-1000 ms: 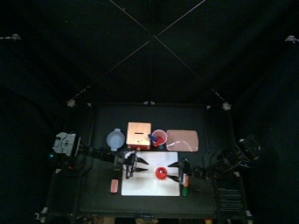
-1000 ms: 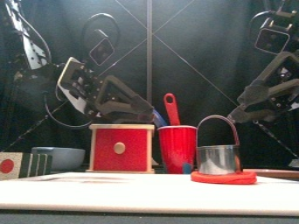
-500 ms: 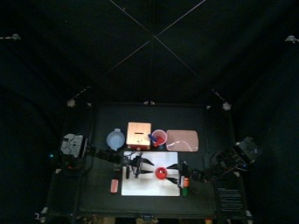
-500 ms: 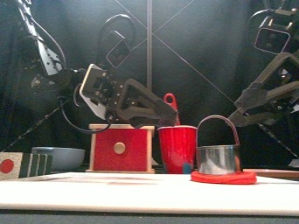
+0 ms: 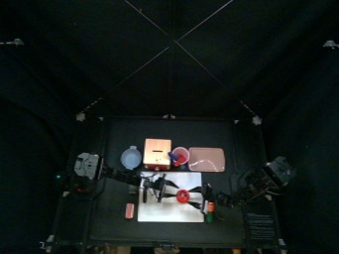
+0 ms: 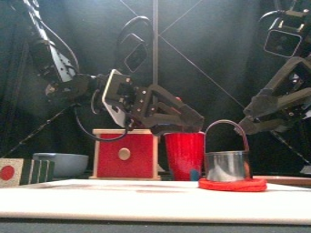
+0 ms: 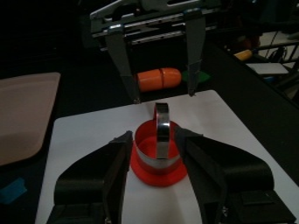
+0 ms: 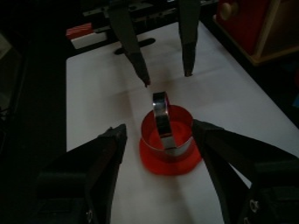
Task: Get the cutter from the drawer then cut the dough then place the extra dough in the bowl
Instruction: Cut the dough
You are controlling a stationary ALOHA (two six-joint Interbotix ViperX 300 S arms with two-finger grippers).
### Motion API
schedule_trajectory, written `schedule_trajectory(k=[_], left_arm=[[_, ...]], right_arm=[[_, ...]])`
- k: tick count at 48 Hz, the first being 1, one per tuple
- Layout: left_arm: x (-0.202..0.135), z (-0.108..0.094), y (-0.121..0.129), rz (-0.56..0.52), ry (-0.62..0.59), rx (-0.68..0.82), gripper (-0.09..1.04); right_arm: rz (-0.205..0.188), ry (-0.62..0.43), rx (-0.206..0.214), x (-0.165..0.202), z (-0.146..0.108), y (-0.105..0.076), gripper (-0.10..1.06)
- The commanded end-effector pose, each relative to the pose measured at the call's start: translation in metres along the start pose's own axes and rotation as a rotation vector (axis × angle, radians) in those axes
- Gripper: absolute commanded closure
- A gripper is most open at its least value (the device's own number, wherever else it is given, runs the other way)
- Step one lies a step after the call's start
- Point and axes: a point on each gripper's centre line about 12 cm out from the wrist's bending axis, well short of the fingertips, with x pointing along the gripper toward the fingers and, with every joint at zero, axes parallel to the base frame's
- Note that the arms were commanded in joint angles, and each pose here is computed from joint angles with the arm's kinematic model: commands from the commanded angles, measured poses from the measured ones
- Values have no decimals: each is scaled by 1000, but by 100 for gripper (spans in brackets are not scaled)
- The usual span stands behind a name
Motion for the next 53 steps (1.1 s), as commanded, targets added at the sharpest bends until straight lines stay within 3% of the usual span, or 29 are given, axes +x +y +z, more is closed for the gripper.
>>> schedule_trajectory(k=[1,42,53], left_arm=[[4,14,-4,-9,-40,4,14],[17,2,-8,0,-6,-23,14],[17,3,-10,-4,-8,-21,22]], right_arm=[[3,-26,17,1,7,4,4],[-12,-12,7,11,1,7,5],[-12,-14,9,12,2,8,5]])
